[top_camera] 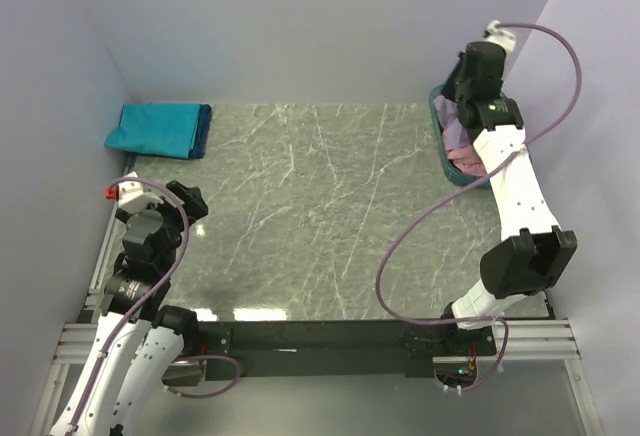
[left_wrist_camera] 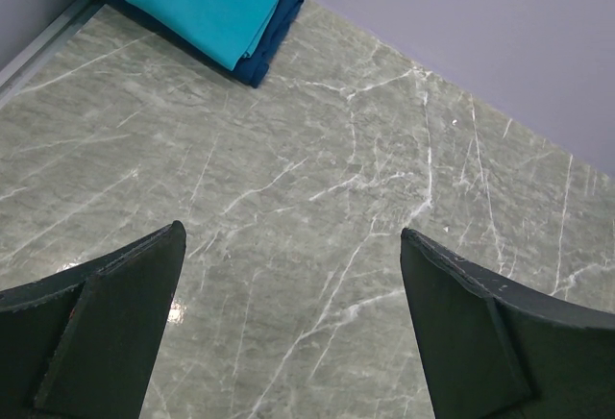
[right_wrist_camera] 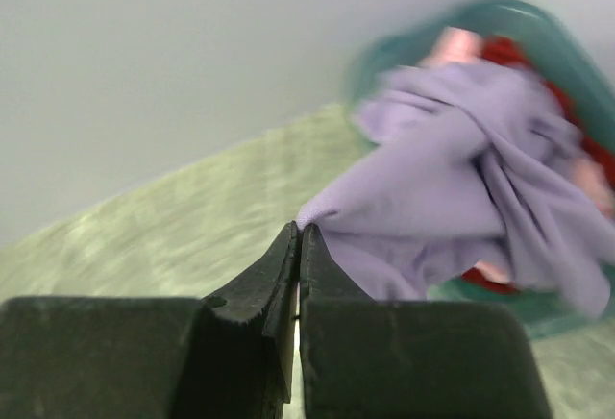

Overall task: Fold and stack the t-shirts
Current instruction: Grab the tshirt from the pile, then move the tshirt to the center of the board

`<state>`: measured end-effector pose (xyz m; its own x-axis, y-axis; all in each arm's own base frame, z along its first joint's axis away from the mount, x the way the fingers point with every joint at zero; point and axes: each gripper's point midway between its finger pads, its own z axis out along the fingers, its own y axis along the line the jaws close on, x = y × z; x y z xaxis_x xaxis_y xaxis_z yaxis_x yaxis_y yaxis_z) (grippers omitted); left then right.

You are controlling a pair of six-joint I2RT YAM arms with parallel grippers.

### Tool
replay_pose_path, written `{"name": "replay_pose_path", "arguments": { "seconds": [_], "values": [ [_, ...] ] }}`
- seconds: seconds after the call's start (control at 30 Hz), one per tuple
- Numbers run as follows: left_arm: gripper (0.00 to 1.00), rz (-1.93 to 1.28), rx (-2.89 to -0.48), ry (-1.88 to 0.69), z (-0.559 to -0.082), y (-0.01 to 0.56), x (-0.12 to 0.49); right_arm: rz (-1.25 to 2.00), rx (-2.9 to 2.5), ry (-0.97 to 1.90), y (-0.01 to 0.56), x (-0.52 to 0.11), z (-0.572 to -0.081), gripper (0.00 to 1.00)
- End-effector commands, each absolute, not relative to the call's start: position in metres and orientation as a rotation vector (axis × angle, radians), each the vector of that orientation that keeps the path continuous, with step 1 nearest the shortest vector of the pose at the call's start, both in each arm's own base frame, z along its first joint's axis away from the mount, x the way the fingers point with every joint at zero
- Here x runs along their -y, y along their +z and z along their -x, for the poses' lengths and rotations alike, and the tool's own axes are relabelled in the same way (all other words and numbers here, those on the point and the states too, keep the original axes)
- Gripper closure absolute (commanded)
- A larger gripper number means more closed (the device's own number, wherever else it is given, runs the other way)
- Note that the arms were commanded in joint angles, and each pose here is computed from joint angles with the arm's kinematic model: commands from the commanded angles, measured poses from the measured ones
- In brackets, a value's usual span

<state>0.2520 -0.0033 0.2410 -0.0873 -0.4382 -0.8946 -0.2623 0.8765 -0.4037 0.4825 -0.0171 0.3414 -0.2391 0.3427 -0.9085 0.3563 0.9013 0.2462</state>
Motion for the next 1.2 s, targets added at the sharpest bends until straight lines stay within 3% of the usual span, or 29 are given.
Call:
{"name": "replay_pose_path", "arguments": {
  "seconds": [0.0,0.37,0.5,0.63,0.73,0.93,1.03,1.13,1.17],
  "values": [
    [0.01,0.53,-1.641,-0.185,-0.254,0.253,0.006,-0.323,-1.743,0.125,0.417,-0.04,-0.458,1.0],
    [0.01,0.537,-1.641,-0.178,-0.254,0.253,0.005,0.292,-1.415,0.858,0.561,-0.234,-0.345,1.0],
    [0.01,0.542,-1.637,-0.177,-0.253,0.254,0.004,0.436,-1.268,1.068,0.596,-0.254,-0.302,1.0],
    [0.0,0.544,-1.635,-0.175,-0.253,0.254,0.003,0.351,-1.239,1.023,0.594,-0.239,-0.302,1.0],
    [0.01,0.541,-1.638,-0.176,-0.253,0.254,0.004,0.209,-1.353,0.878,0.551,-0.215,-0.331,1.0],
    [0.01,0.533,-1.648,-0.184,-0.254,0.252,0.006,-0.03,-1.68,0.68,0.399,-0.152,-0.374,1.0],
    [0.01,0.525,-1.654,-0.189,-0.256,0.251,0.008,-0.365,-1.914,0.559,0.282,-0.097,-0.379,1.0],
    [0.01,0.512,-1.672,-0.199,-0.259,0.247,0.012,-0.597,-2.077,0.377,0.208,-0.058,-0.367,0.88],
    [0.01,0.503,-1.677,-0.206,-0.259,0.246,0.014,-0.613,-2.103,0.317,0.196,-0.051,-0.366,0.73]
  ]
}}
